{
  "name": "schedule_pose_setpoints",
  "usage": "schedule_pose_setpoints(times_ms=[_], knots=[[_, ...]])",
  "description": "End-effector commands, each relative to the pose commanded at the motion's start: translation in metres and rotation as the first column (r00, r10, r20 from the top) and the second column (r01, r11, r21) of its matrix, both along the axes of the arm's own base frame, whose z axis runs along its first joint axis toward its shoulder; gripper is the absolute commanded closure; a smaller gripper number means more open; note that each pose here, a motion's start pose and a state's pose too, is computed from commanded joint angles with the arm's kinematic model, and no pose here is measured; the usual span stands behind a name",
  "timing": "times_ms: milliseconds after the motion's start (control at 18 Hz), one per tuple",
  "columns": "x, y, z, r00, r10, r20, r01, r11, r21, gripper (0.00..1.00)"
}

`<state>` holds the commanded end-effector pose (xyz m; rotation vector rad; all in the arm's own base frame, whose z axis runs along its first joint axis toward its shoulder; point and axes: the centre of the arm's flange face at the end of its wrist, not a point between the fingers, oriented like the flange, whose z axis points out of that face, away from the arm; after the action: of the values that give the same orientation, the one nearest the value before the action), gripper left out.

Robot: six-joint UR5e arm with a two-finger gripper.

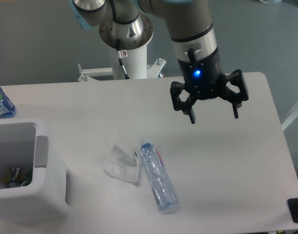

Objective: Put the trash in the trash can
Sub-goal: 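Move the open gripper over the crumpled white tissue and lower it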

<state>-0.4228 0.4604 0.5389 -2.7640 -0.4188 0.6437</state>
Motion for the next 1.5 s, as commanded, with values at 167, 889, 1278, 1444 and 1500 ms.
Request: schedule_pose_setpoints(times_ms=[167, 889, 1278, 1444, 1500], knots=[[0.002, 0.000, -0.007, 1.000, 0.000, 0.014, 0.000, 1.000, -0.007, 0.00], [0.050, 0.029, -0.103, 0.970, 0.123, 0.211, -0.124, 0.992, -0.009, 0.00], [0.113, 0.043, -0.218, 0.882, 0.098, 0.462, -0.074, 0.995, -0.070, 0.00], [0.123, 0.054, -0.249, 0.858, 0.131, 0.497, -0.086, 0.990, -0.112, 0.00], [0.127, 0.058, -0.257, 0.852, 0.137, 0.505, -0.086, 0.989, -0.124, 0.00]])
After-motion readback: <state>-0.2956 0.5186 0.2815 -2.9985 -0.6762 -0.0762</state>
